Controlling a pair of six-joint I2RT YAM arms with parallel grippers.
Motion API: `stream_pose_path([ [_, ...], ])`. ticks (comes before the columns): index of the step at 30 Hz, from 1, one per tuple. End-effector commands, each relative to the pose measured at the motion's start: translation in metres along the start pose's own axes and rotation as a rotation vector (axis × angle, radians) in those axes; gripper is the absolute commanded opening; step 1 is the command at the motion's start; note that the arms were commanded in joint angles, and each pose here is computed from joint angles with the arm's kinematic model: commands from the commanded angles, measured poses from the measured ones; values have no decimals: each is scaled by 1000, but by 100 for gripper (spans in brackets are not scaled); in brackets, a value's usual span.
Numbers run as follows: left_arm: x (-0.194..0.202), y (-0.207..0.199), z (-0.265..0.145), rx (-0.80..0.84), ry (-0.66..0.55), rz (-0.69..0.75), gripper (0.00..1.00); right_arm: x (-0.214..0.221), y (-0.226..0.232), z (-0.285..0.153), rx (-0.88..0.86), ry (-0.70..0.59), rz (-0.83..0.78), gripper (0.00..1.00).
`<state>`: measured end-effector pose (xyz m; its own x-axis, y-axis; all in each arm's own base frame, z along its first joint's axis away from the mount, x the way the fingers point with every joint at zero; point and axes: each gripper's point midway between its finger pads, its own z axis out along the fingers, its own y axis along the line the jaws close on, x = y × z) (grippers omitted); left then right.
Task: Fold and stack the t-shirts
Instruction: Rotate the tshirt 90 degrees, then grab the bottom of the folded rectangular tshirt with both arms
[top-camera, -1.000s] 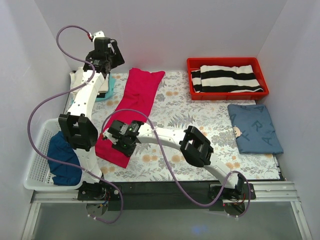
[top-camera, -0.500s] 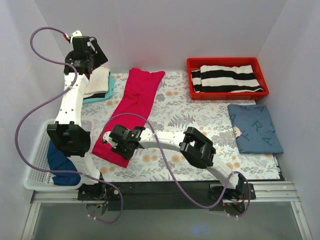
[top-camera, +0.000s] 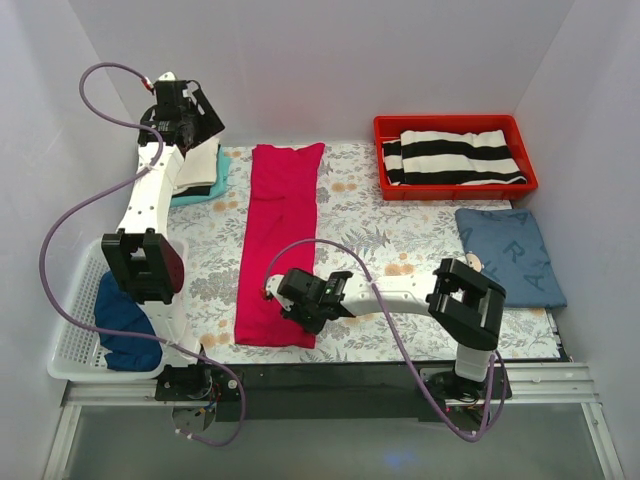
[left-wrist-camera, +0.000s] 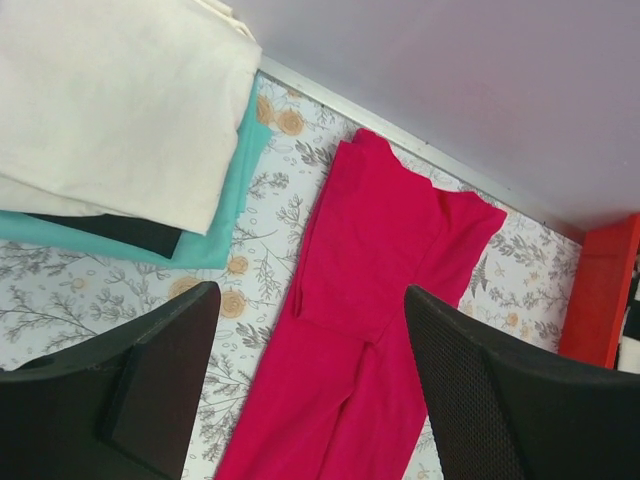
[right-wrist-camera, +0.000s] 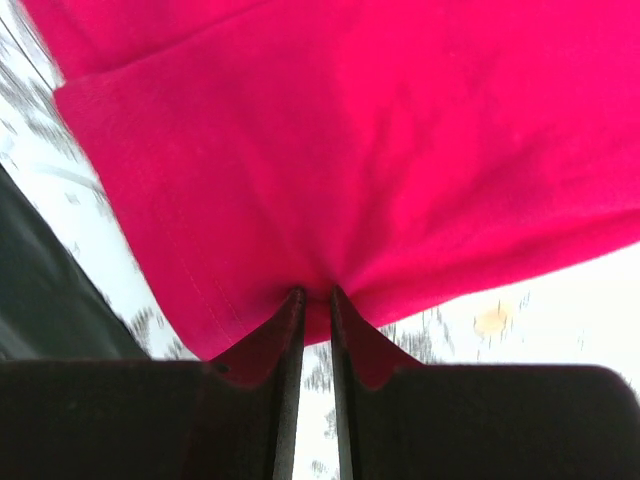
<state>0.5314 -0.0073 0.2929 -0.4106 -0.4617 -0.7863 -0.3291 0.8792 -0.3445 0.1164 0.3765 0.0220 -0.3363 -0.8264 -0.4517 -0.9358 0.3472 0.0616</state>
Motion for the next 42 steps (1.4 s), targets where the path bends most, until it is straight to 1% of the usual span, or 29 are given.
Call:
stream_pose_path([
  [1, 8, -17, 11, 86, 46, -24, 73, 99, -8, -12, 62, 326, 66, 21],
  [5, 33, -24, 36, 131, 126, -31, 71, 107, -4, -31, 47, 335, 85, 21],
  [8, 43, -34, 42, 164, 153, -10, 70, 108, -4, -43, 54, 330, 103, 21],
  [10, 52, -41, 46, 175, 165, 21, 70, 98, -6, -50, 75, 294, 113, 20],
  [13, 58, -45, 41, 167, 162, 43, 70, 57, -13, -68, 119, 155, 124, 20],
  [15, 69, -36, 39, 141, 183, 42, 70, 31, -21, -82, 163, 63, 143, 20],
  [16, 63, -36, 27, 144, 168, 32, 70, 12, -24, -91, 179, 3, 156, 22],
  [17, 82, -24, 26, 113, 209, 29, 70, 0, -28, -100, 195, -46, 177, 24],
  [18, 86, -21, 19, 106, 212, 21, 70, -10, -35, -106, 219, -80, 195, 25],
  [19, 78, -22, -2, 125, 186, 9, 70, -22, -37, -114, 226, -121, 209, 27],
  [20, 84, -19, -13, 128, 194, -9, 70, -29, -40, -120, 233, -149, 234, 28],
  [21, 110, -7, -18, 107, 247, -13, 70, -33, -44, -123, 238, -164, 251, 30],
  [22, 124, -4, -27, 117, 280, -24, 70, -35, -54, -126, 257, -175, 286, 31],
  [23, 121, -8, -54, 154, 262, -37, 68, -37, -59, -130, 268, -187, 311, 32],
  [24, 156, 3, -61, 130, 332, -29, 67, -35, -64, -129, 264, -184, 348, 35],
  [25, 167, 2, -75, 142, 347, -27, 66, -31, -79, -130, 283, -182, 402, 35],
  [26, 168, 0, -99, 164, 336, -41, 65, -26, -87, -131, 296, -179, 444, 35],
  [27, 179, 2, -111, 166, 353, -43, 65, -23, -89, -129, 265, -174, 484, 35],
  [28, 205, 2, -124, 171, 401, -24, 64, -17, -106, -132, 285, -173, 549, 35],
  [29, 215, 4, -135, 170, 421, -31, 64, -10, -113, -132, 297, -166, 584, 35],
  [30, 221, 2, -158, 189, 431, -49, 63, -6, -123, -133, 293, -167, 629, 35],
  [32, 246, 16, -177, 162, 501, -75, 63, -2, -129, -134, 302, -167, 658, 35],
  [34, 255, 23, -197, 160, 519, -119, 62, 1, -131, -134, 295, -163, 676, 35],
  [36, 274, 44, -211, 105, 563, -130, 61, 5, -127, -131, 275, -153, 682, 35],
  [37, 281, 49, -215, 88, 583, -147, 61, 6, -126, -129, 266, -154, 689, 35],
  [38, 295, 61, -220, 48, 625, -151, 60, 4, -124, -129, 254, -166, 694, 34],
  [42, 320, 77, -234, 24, 677, -180, 57, 13, -105, -122, 158, -173, 705, 34],
])
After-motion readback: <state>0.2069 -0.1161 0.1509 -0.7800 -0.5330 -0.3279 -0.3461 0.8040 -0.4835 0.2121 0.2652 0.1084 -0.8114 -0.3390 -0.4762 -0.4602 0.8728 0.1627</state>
